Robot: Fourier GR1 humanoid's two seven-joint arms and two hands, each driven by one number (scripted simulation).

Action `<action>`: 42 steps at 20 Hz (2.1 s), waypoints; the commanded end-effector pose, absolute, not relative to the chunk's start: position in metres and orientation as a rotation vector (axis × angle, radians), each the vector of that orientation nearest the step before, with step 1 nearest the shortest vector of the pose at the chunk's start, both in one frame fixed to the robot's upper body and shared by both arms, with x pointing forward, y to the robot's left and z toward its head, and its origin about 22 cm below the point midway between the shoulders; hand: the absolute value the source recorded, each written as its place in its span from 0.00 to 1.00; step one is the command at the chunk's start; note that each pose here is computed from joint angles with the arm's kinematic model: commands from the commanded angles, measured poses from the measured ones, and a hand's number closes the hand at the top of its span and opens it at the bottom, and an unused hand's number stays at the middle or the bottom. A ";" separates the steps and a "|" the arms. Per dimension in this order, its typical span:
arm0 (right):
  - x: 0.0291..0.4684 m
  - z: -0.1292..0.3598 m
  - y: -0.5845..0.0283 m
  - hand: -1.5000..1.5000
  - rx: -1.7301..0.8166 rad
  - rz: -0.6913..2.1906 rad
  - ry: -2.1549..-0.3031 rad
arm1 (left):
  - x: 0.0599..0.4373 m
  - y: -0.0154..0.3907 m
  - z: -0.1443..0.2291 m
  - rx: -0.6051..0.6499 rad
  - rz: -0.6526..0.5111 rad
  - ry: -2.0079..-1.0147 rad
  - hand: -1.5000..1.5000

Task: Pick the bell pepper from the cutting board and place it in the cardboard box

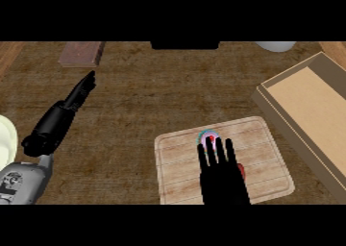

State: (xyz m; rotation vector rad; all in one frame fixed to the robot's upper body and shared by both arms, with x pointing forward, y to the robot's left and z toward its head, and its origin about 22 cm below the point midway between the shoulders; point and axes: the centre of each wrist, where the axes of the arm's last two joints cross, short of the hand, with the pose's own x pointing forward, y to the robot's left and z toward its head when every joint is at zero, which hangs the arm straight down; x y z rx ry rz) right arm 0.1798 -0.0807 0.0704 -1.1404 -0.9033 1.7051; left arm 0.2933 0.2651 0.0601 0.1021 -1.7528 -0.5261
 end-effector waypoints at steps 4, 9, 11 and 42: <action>0.203 0.054 -0.090 0.00 -1.154 1.666 -0.882 | 0.286 0.287 0.069 0.081 -0.536 -1.738 0.50; 0.188 0.027 -0.092 0.00 -1.220 1.660 -0.832 | 0.287 0.282 0.069 0.082 -0.532 -1.750 0.50; 0.202 0.039 -0.100 0.00 -1.222 1.642 -0.837 | 0.294 0.260 0.055 0.092 -0.522 -1.747 0.50; 0.330 0.072 -0.116 1.00 -0.907 1.257 -1.471 | 0.300 0.252 0.072 0.109 -0.533 -1.759 0.50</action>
